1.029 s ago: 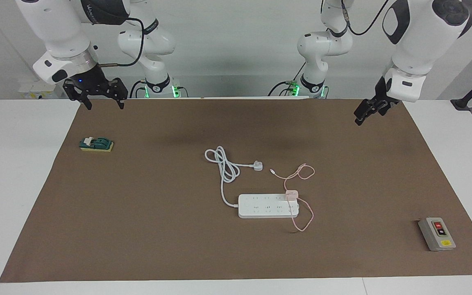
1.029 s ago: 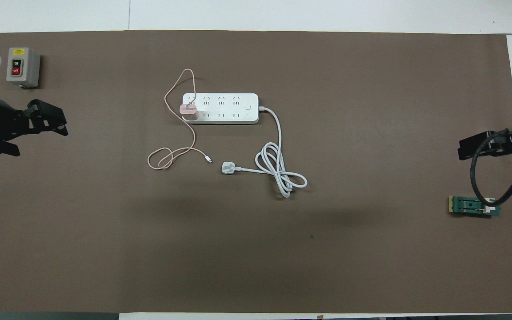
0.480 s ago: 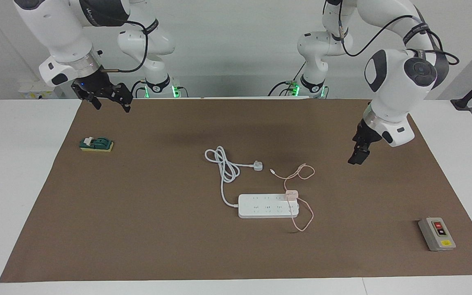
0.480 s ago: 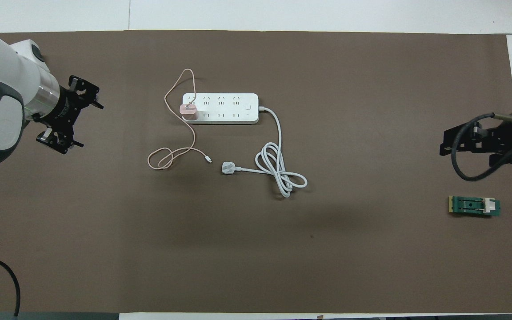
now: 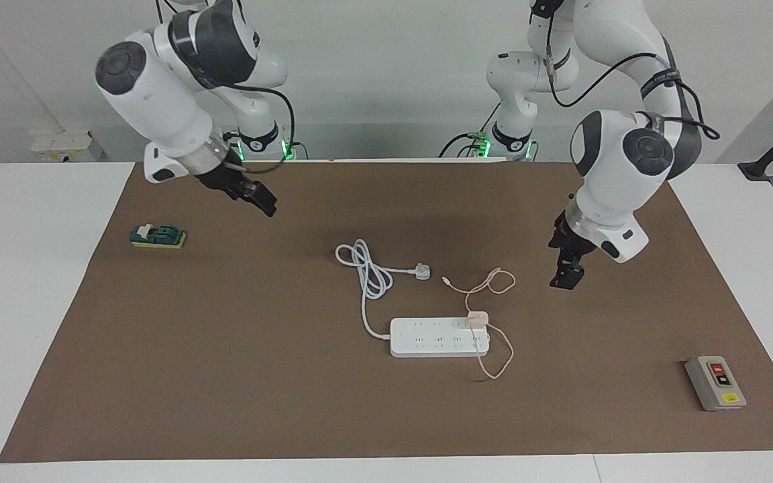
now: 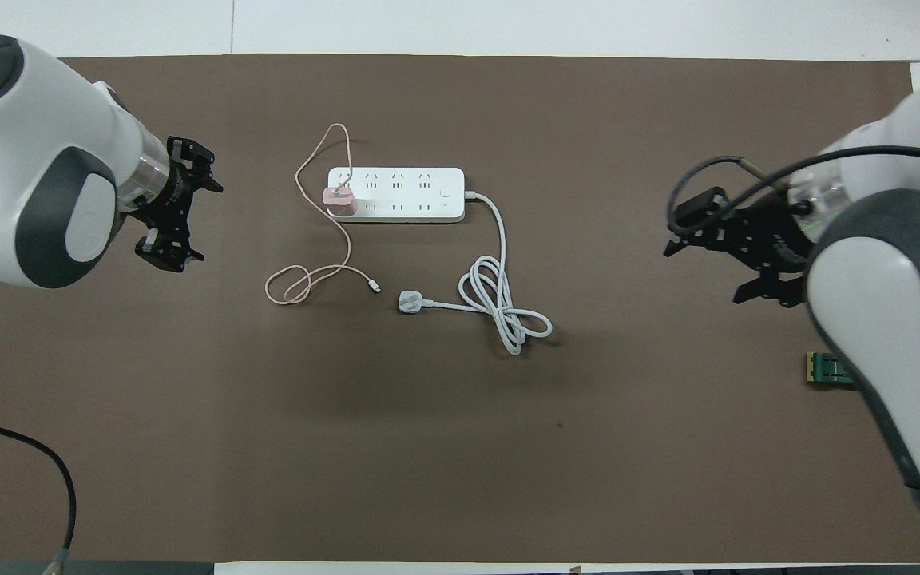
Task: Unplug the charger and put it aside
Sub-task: 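Grasp the pink charger with the left gripper while the right gripper holds the strip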
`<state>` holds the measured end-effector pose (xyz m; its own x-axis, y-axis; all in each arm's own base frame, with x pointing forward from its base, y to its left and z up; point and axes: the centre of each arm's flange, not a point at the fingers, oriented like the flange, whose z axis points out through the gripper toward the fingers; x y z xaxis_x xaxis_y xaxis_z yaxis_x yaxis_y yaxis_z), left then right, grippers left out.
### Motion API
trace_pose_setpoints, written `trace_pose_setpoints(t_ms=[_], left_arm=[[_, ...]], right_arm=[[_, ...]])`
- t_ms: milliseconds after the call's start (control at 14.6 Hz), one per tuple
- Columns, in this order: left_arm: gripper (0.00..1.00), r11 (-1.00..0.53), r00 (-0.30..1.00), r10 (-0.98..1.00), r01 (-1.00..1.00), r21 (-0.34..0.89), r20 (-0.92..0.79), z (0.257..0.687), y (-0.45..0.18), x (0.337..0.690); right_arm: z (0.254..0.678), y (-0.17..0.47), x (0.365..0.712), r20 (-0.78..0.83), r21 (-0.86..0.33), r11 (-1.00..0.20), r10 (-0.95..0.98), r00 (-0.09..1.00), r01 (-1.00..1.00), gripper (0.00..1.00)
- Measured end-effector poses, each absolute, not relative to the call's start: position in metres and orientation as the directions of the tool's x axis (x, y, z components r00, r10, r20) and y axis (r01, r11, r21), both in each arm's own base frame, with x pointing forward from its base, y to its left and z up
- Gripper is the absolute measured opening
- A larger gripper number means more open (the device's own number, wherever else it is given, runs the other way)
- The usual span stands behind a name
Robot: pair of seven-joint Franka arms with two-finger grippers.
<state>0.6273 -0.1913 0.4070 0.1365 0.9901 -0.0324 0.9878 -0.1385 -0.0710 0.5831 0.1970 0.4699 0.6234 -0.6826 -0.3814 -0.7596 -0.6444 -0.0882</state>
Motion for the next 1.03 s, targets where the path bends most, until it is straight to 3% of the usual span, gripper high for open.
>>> trace_pose_setpoints(t_ms=[480, 1029], left_arm=[[1.00, -0.084, 0.082, 0.995, 0.996, -0.022, -0.054, 0.360, -0.238, 0.646], [1.00, -0.031, 0.036, 0.996, 0.998, 0.057, -0.084, 0.346, -0.262, 0.652]], right_arm=[[0.359, 0.313, 0.609, -0.527, -0.093, -0.360, -0.773, 0.352, -0.928, 1.00], [0.294, 0.339, 0.682, -0.594, -0.066, -0.191, -0.781, 0.192, -0.979, 1.00]])
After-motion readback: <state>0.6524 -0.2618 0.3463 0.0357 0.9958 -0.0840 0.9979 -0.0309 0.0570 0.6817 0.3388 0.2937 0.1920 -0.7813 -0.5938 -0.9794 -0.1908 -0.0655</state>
